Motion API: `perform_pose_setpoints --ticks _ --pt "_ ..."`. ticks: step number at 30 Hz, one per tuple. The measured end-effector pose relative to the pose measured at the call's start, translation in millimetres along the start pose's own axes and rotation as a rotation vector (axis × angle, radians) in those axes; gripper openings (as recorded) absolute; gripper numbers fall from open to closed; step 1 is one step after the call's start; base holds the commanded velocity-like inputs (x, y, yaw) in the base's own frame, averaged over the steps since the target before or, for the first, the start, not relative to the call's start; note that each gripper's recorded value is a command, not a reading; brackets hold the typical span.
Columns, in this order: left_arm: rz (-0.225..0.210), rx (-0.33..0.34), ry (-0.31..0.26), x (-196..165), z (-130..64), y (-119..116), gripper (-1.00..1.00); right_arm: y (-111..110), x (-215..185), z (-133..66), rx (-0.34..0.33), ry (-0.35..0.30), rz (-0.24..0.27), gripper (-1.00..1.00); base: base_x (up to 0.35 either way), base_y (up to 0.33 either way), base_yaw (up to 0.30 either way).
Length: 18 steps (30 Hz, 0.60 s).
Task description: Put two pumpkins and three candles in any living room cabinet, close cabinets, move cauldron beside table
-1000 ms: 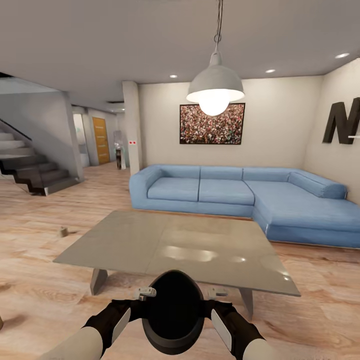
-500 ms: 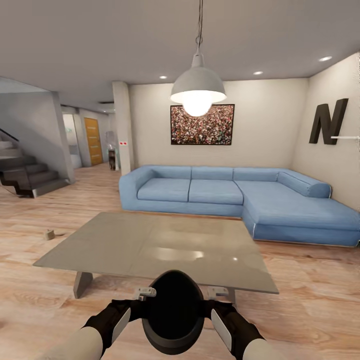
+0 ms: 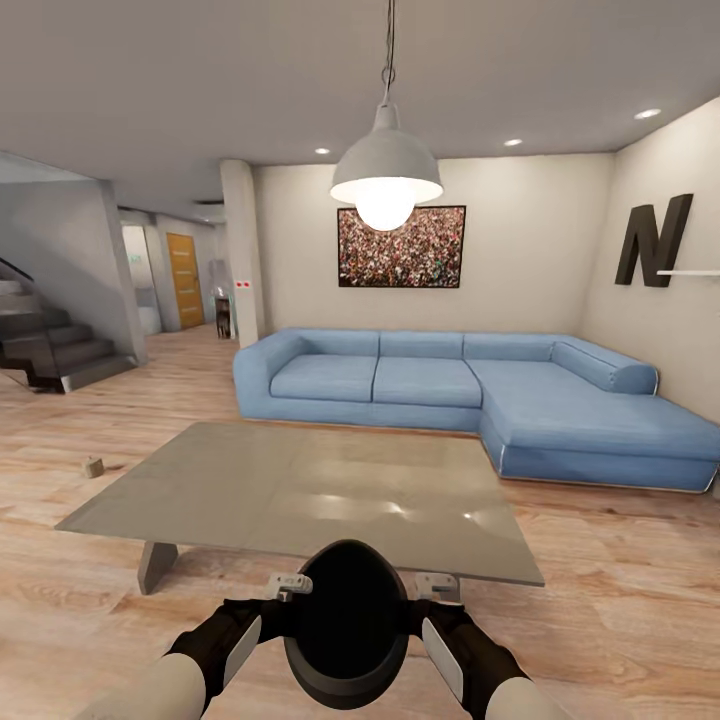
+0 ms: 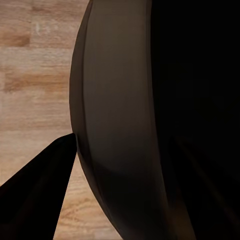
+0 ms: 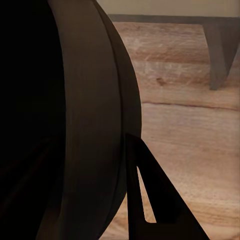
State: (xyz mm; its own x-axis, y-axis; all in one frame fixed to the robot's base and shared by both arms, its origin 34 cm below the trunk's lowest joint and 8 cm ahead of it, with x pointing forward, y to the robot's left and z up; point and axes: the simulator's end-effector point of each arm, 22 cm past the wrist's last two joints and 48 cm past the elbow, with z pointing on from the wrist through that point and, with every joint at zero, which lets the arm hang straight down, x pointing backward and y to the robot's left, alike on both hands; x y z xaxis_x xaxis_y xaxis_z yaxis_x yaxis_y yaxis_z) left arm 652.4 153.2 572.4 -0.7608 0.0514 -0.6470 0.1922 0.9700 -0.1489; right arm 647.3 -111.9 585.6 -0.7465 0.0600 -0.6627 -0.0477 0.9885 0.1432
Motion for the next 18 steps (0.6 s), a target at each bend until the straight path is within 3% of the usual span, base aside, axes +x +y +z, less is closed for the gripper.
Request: perform_pose_setpoints --ticks 18 --pt "0.000 -0.001 0.010 12 8.1 2 -1.00 -2 13 8.5 -0.002 0.009 0.003 -1.00 0.000 0.000 0.000"
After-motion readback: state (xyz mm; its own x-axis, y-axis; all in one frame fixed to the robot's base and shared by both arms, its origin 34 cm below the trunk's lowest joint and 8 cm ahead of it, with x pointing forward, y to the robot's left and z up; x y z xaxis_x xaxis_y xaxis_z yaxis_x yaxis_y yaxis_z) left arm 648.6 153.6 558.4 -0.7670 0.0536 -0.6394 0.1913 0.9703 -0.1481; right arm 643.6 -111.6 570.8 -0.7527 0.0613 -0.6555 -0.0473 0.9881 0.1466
